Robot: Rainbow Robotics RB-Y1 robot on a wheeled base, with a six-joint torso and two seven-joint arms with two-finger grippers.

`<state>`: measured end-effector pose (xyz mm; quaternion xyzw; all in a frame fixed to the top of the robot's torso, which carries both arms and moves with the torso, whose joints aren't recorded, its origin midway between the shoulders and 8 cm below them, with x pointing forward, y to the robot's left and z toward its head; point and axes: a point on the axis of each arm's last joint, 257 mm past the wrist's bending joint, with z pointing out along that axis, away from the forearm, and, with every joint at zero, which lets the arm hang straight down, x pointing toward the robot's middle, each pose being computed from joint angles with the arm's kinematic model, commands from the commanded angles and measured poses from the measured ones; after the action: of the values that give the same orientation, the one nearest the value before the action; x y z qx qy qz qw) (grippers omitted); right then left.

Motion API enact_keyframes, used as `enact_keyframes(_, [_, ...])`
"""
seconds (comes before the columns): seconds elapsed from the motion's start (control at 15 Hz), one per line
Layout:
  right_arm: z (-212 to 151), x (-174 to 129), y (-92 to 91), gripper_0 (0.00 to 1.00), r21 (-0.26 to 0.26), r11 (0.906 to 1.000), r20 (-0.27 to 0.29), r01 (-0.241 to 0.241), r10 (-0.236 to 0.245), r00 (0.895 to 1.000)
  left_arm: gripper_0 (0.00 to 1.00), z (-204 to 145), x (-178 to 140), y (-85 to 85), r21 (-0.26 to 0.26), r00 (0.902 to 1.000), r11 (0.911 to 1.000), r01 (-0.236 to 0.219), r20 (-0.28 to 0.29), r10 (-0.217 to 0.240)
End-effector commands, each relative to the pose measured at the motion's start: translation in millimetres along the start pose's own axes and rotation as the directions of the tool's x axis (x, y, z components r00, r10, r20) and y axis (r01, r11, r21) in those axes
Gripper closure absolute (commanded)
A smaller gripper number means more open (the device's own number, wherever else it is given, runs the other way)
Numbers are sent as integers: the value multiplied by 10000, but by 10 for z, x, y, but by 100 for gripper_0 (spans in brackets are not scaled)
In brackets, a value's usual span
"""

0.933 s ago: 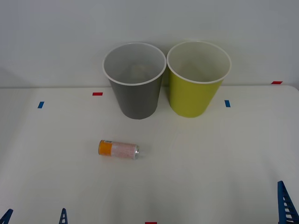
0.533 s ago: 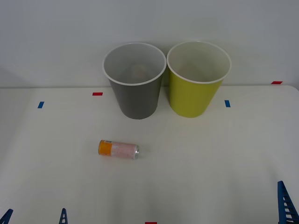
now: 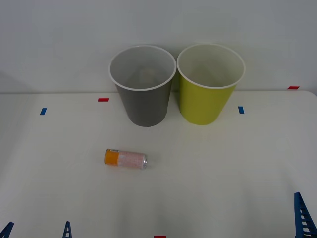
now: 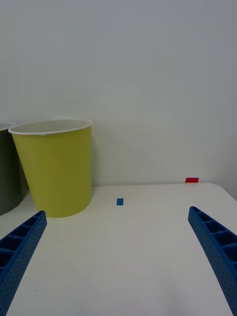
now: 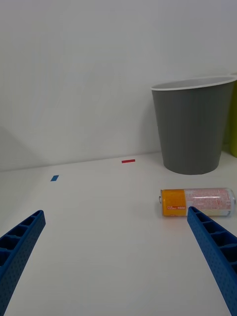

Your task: Put cans in the gray bin and PET bottles in the light green bin.

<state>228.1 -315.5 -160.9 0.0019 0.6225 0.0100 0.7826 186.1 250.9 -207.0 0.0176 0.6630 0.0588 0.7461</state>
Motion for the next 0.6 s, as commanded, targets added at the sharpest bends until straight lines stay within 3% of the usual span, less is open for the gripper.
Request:
enact_keyframes(0.07, [0,0,0,0,0,10000,0,0,0,10000,0,0,0,0,0,10000,10000,0,0,0])
enact_keyframes(0.6, [0,0,0,0,0,10000,0,0,0,10000,0,0,0,0,0,10000,10000,0,0,0])
